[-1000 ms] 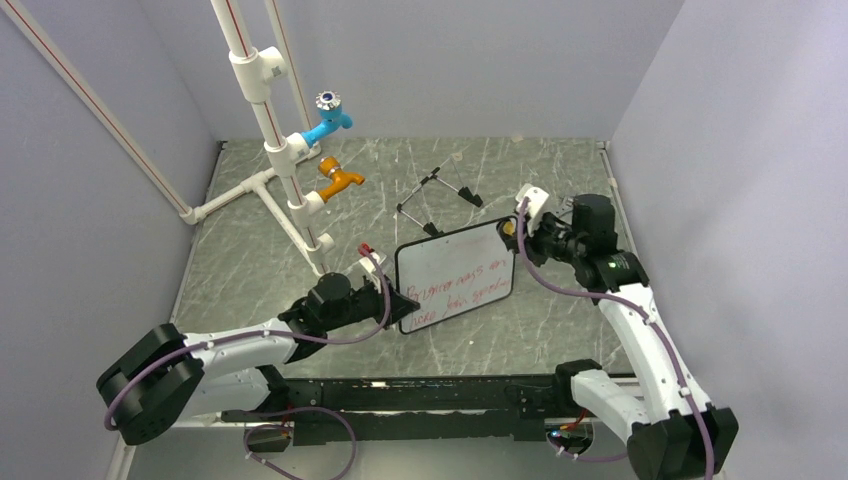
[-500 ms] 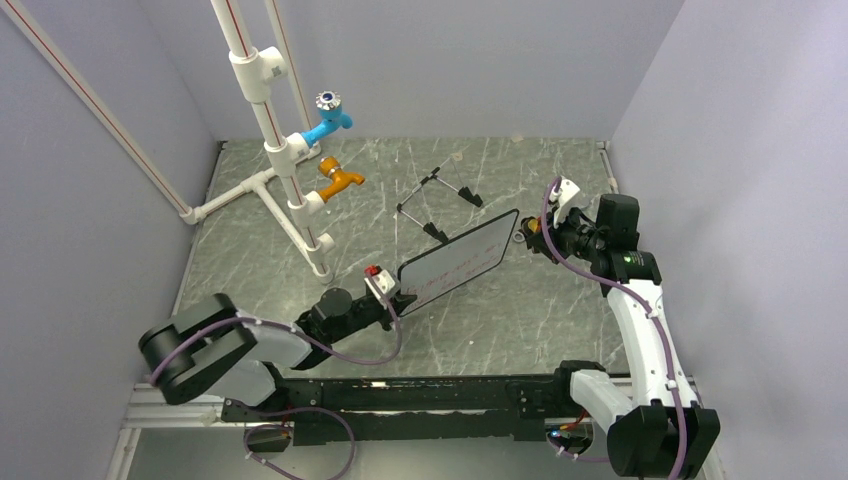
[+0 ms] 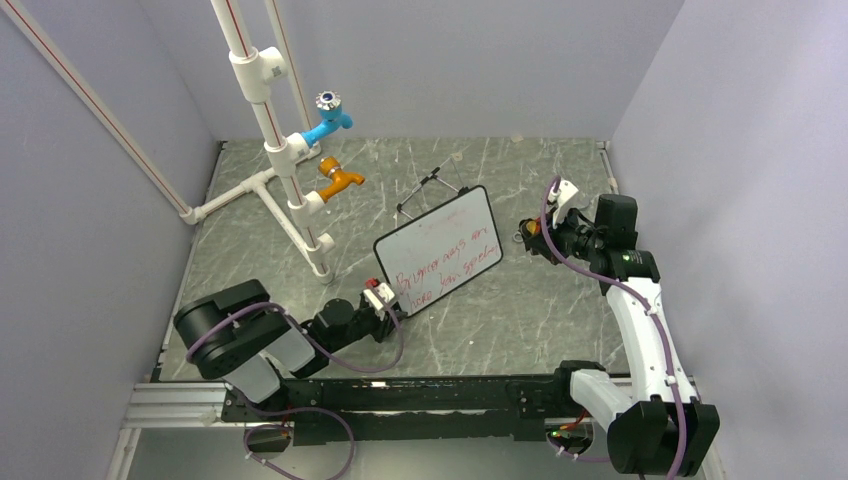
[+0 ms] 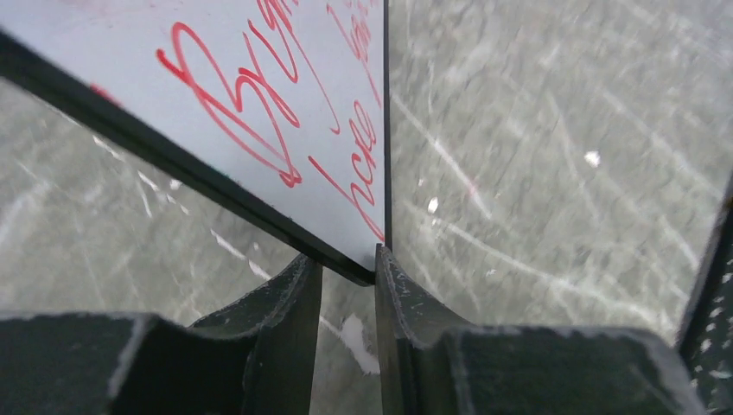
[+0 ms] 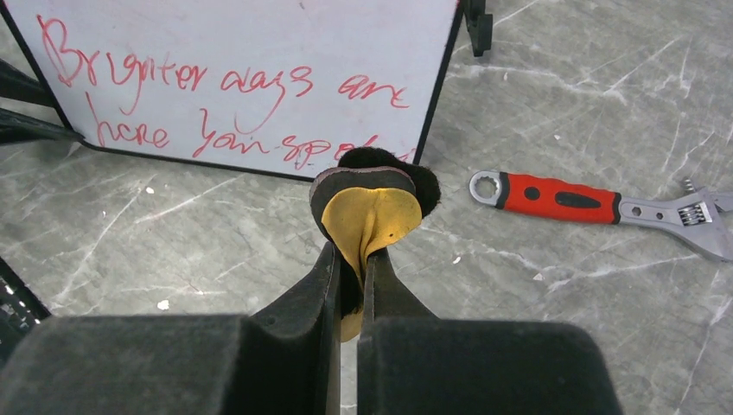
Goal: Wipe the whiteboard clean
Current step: Place the whiteboard eraser at the center of the board, then pass from the left arm to the right
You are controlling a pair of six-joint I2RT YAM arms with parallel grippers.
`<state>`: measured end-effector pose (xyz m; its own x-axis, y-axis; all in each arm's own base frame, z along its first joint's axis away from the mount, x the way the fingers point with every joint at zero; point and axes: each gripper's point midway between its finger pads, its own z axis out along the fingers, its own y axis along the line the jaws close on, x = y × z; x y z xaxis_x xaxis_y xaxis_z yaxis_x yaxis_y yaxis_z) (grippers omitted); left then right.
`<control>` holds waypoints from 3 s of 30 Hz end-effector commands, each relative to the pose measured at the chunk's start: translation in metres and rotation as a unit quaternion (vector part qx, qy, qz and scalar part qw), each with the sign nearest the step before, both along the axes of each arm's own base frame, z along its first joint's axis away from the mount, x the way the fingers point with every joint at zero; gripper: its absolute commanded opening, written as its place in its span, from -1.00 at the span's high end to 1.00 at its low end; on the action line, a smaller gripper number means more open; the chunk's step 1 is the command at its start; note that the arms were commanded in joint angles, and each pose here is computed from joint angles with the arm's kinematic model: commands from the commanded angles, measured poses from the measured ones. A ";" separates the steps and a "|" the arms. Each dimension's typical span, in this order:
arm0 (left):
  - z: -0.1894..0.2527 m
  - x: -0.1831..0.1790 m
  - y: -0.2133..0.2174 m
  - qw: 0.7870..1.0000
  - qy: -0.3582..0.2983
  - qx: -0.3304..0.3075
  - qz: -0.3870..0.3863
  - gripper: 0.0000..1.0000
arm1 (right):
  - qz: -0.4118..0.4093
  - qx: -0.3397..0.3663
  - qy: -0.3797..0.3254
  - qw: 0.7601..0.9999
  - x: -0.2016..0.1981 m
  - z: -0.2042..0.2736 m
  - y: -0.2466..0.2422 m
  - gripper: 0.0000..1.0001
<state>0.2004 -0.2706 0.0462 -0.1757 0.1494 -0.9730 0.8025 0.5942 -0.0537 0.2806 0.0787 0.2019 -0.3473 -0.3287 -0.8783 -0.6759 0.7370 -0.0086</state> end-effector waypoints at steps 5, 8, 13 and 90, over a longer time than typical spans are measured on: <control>0.066 0.017 -0.021 0.998 -0.042 -0.044 0.007 0.48 | 0.013 0.009 -0.008 1.000 -0.002 0.005 0.004 1.00; 0.062 0.021 -0.018 0.998 -0.036 -0.046 0.025 0.54 | 0.015 0.010 -0.008 1.000 -0.003 0.006 0.005 1.00; 0.058 0.031 -0.026 0.998 -0.031 -0.038 0.032 0.66 | 0.015 0.011 -0.008 1.000 -0.004 0.005 0.005 1.00; 0.037 0.034 -0.043 0.999 -0.002 -0.036 -0.014 1.00 | 0.399 -0.199 -0.052 0.894 0.036 0.034 0.122 -0.68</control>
